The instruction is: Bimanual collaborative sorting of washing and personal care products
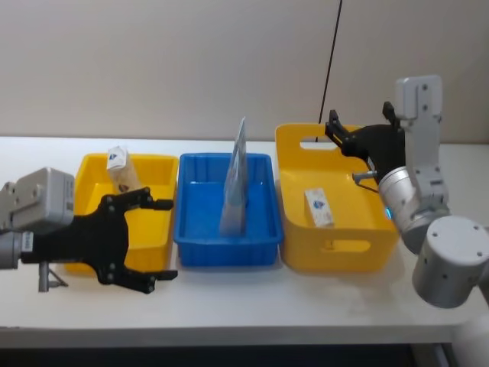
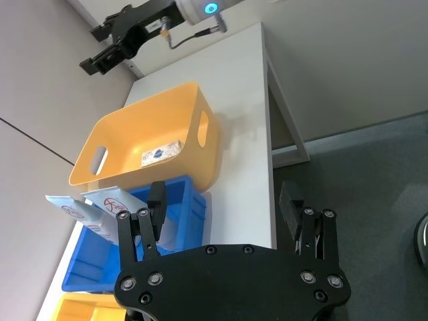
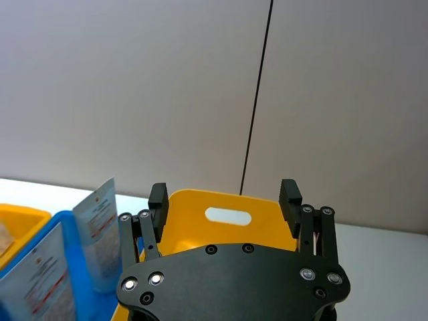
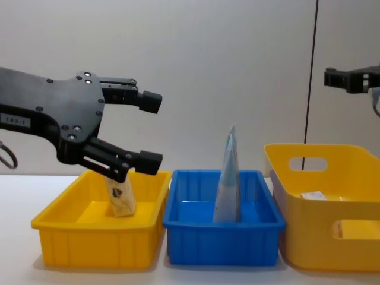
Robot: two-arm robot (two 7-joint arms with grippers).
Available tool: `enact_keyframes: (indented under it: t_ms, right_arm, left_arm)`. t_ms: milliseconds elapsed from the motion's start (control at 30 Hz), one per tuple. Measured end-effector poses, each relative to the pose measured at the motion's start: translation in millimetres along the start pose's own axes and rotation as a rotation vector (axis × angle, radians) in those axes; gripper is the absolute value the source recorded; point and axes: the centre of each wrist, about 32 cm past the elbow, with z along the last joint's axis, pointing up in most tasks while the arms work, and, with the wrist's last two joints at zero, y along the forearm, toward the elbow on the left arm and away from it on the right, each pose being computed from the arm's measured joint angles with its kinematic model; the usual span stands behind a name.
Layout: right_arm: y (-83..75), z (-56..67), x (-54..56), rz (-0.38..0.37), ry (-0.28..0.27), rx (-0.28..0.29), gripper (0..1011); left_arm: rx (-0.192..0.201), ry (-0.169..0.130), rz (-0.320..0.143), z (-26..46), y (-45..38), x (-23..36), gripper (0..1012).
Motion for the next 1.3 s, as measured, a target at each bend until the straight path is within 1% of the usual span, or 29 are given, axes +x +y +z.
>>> enact_keyframes:
  t_ms: [33, 67, 167, 200, 300, 467, 600, 833, 1067, 1200, 1300]
  right_arm:
    - [-2.6, 0.7, -1.1, 0.001, 0.002, -0.001, 1004]
    - [-9.1, 1.7, -3.7, 0.004, 0.006, -0.002, 1003]
    - [-16.9, 2.8, -7.6, 0.008, 0.012, -0.008, 1003]
    - [-22.4, 3.3, -11.3, 0.014, 0.017, -0.01, 1004]
    - [-31.1, 3.7, -18.0, 0.022, 0.023, -0.019, 1003]
    - [-42.7, 3.1, -29.3, 0.037, 0.033, -0.034, 1003]
    - [-51.5, 2.1, -40.4, 0.056, 0.043, -0.049, 1004]
    - [-60.8, 0.0, -54.6, 0.09, 0.057, -0.078, 1003]
    - [-65.6, -2.8, -63.8, 0.142, 0.062, -0.102, 1003]
    - [-65.8, -5.9, -67.4, 0.176, 0.05, -0.112, 1003]
    - [-63.8, -8.7, -69.6, 0.201, 0.032, -0.118, 1003]
  left_arm:
    - [0.0, 0.0, 0.0, 0.0, 0.0, 0.0, 1001]
    - [0.0, 0.0, 0.0, 0.0, 0.0, 0.0, 1001]
    - [0.0, 0.0, 0.0, 0.0, 0.0, 0.0, 1001]
    - [0.0, 0.0, 0.0, 0.0, 0.0, 0.0, 1001]
    - [0.0, 0.0, 0.0, 0.0, 0.0, 0.0, 1001]
    - [0.0, 0.0, 0.0, 0.0, 0.0, 0.0, 1001]
    - [0.0, 0.0, 0.0, 0.0, 0.0, 0.0, 1001]
    - [0.0, 0.0, 0.0, 0.0, 0.0, 0.0, 1001]
    - [0.0, 0.0, 0.0, 0.0, 0.0, 0.0, 1001]
    - [0.0, 0.0, 0.0, 0.0, 0.0, 0.0, 1001]
    - [0.0, 0.0, 0.0, 0.0, 0.0, 0.0, 1001]
